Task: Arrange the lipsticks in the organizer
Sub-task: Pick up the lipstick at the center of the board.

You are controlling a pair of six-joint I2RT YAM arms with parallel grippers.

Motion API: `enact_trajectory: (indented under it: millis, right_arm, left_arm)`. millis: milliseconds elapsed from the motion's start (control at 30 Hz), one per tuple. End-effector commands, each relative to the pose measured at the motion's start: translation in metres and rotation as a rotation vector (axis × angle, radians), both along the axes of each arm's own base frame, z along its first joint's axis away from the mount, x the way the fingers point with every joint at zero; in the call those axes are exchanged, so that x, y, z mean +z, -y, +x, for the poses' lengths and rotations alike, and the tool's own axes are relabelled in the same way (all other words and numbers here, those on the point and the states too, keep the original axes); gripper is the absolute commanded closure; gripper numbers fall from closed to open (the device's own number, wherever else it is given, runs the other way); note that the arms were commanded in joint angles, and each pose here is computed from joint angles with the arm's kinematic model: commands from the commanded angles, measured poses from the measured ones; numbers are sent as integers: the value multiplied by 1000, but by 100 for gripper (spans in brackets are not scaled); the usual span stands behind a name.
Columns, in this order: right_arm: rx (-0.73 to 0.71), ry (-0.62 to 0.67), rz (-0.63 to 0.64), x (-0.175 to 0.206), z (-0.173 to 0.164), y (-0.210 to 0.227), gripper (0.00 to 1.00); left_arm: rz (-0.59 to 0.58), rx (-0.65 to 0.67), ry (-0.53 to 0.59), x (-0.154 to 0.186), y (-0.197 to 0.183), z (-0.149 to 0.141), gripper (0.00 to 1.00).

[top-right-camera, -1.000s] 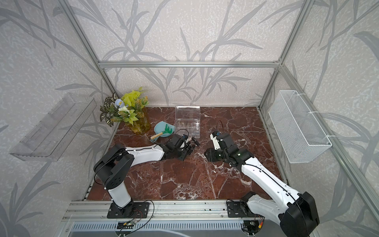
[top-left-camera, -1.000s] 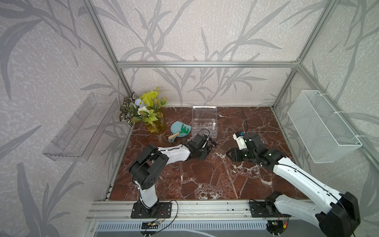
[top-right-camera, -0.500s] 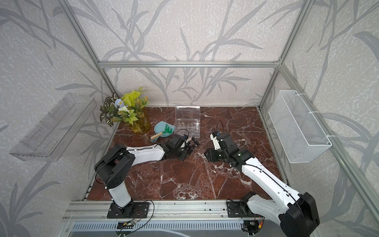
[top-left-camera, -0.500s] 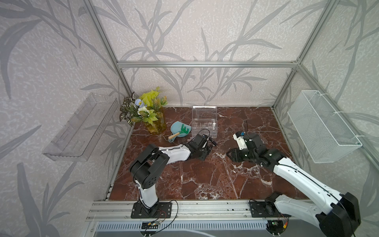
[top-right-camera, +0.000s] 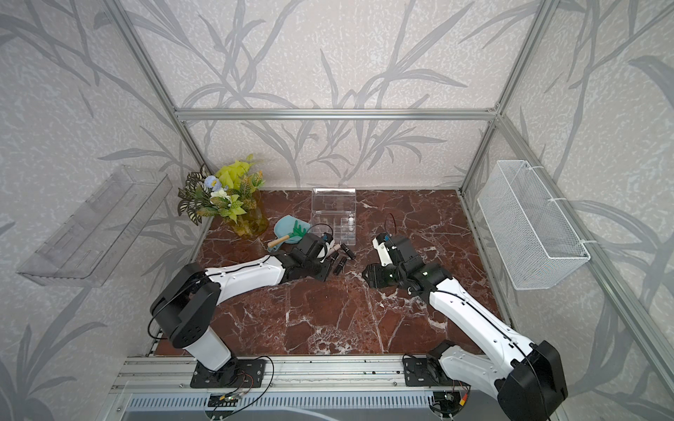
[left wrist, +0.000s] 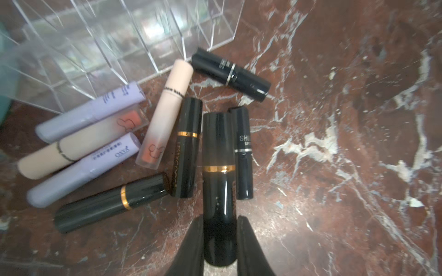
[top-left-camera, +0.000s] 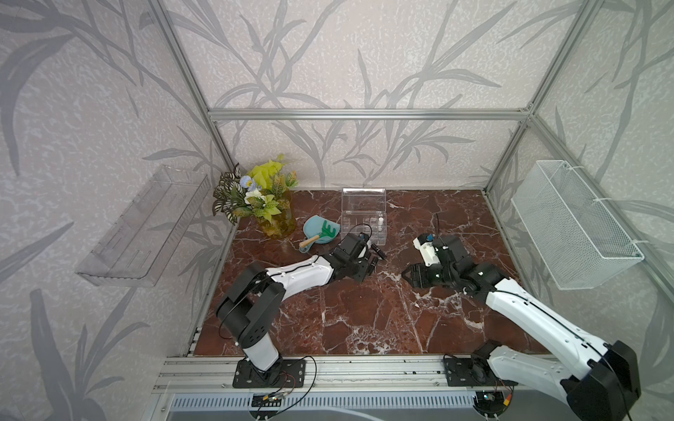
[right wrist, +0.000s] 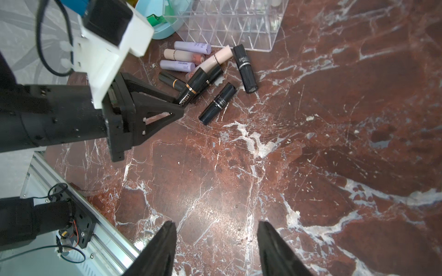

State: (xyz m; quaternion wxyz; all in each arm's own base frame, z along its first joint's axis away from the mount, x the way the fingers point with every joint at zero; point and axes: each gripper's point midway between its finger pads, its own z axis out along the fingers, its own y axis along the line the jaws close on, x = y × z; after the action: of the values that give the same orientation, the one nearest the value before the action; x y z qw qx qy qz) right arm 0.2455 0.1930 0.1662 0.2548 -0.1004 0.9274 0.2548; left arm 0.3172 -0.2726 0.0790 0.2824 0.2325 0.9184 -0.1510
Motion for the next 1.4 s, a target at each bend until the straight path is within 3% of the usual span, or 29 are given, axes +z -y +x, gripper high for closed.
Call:
enact_trajectory:
  millis: [0,100,233,567,900,1133,1367]
  right_arm:
    - [22,32,52,29,13,-5,29]
    - [40,11,155,47,25,-13,20]
    - [97,-51,339,70,39,-30,17]
    - [236,-142,648,118,56,-63,31]
    - [290,-141,627,123,46,-81,38]
    - [249,-135,527,104,47,-76,39]
    - [239,-128,507,99,50,-78,41]
  left_arm:
    - [-79,-35,44,39,8,-4,78]
    - [-167,-77,63,61,12,-17,78]
    - [-292,-143,101,94,19,-36,78]
    - [-464,-264,192,157,24,-65,77]
    - [-481,-268,192,158,23,-70,78]
    - [-490,-269,200,162,24,-70,78]
    - [-491,-266,198,162,23,-71,78]
